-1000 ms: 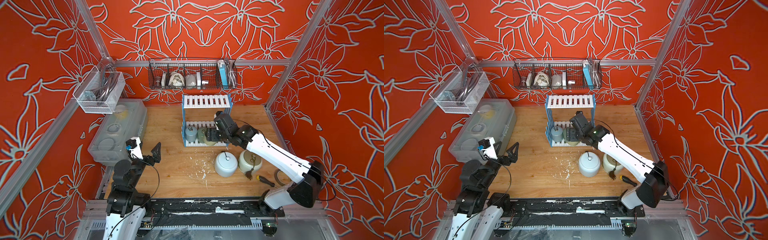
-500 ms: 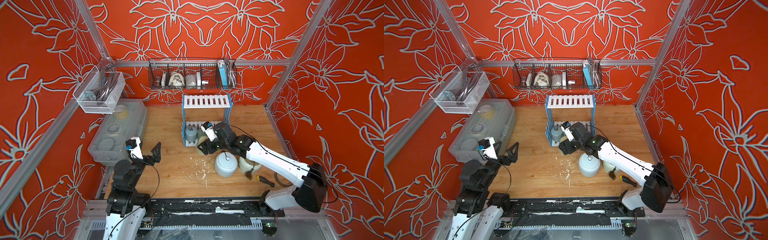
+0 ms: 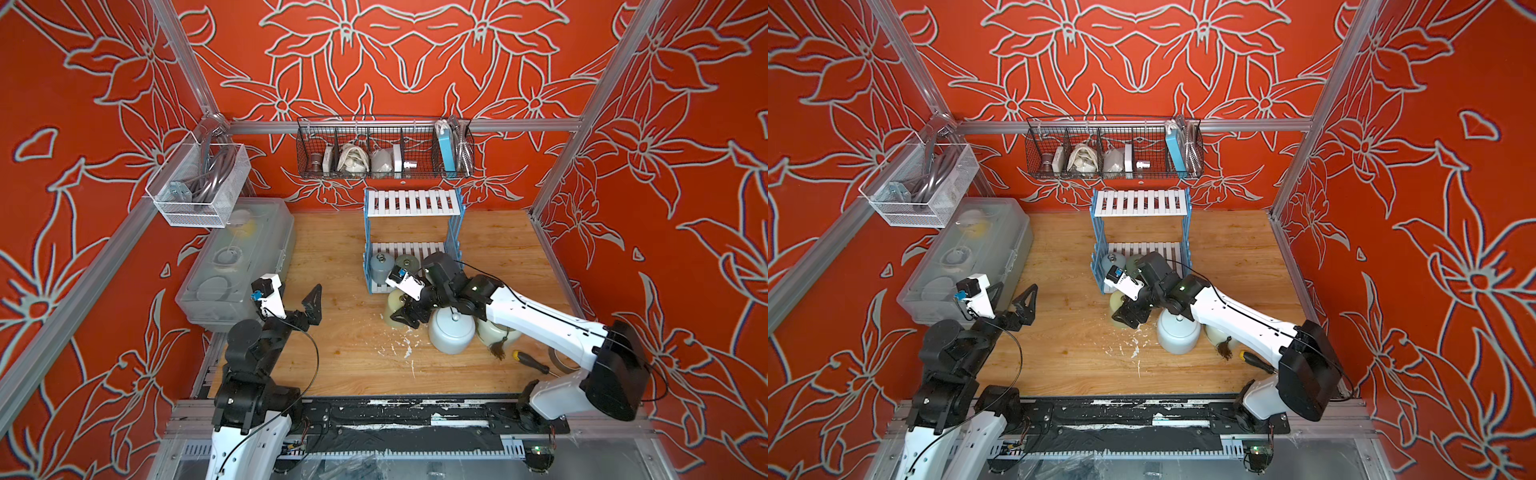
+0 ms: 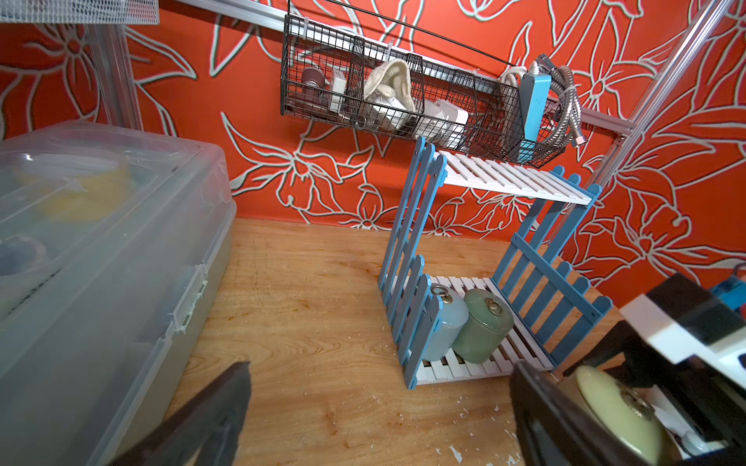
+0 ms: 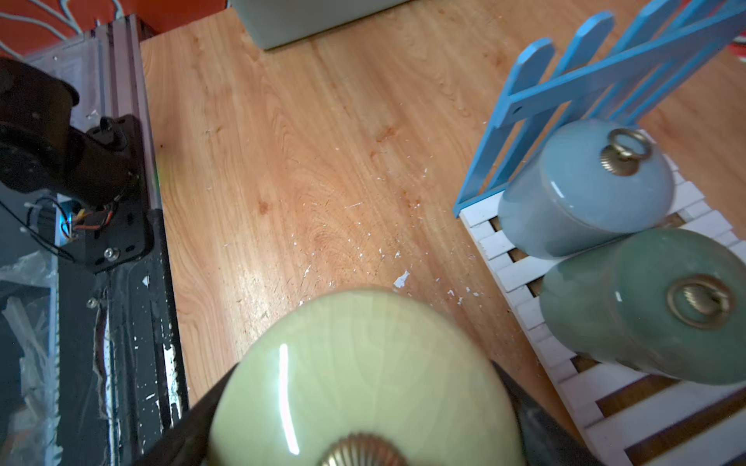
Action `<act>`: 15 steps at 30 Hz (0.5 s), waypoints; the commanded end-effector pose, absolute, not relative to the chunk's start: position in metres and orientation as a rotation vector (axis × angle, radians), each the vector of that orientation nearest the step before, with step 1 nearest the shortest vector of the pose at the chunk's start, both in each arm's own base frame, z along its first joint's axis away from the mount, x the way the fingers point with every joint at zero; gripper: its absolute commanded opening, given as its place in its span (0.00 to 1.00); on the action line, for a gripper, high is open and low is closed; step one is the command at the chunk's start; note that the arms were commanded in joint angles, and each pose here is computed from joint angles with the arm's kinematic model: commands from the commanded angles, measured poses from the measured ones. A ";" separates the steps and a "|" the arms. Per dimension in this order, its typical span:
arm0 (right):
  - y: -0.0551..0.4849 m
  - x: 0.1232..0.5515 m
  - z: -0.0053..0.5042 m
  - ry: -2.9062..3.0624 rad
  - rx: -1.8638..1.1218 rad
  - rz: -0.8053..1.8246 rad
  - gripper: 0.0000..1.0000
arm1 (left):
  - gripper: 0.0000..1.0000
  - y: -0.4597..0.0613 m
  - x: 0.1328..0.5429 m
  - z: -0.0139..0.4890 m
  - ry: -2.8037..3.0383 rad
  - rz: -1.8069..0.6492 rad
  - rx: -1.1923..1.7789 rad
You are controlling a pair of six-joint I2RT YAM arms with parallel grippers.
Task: Remove the tea canisters from the shelf
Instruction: Place the tea canister at the center of the board.
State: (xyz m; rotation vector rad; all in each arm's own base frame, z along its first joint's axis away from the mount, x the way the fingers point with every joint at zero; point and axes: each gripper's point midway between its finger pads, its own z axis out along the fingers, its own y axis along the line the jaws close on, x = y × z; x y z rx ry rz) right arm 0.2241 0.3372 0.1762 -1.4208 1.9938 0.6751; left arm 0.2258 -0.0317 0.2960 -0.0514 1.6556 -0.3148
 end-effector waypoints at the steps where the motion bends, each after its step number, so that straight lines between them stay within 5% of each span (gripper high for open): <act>1: 0.352 0.217 0.191 1.829 -1.557 0.721 0.29 | 0.99 -0.033 0.226 0.299 1.633 -0.320 -0.039; 15: 0.356 0.222 0.133 1.860 -1.736 0.662 0.33 | 0.99 -0.033 0.227 0.298 1.635 -0.319 -0.040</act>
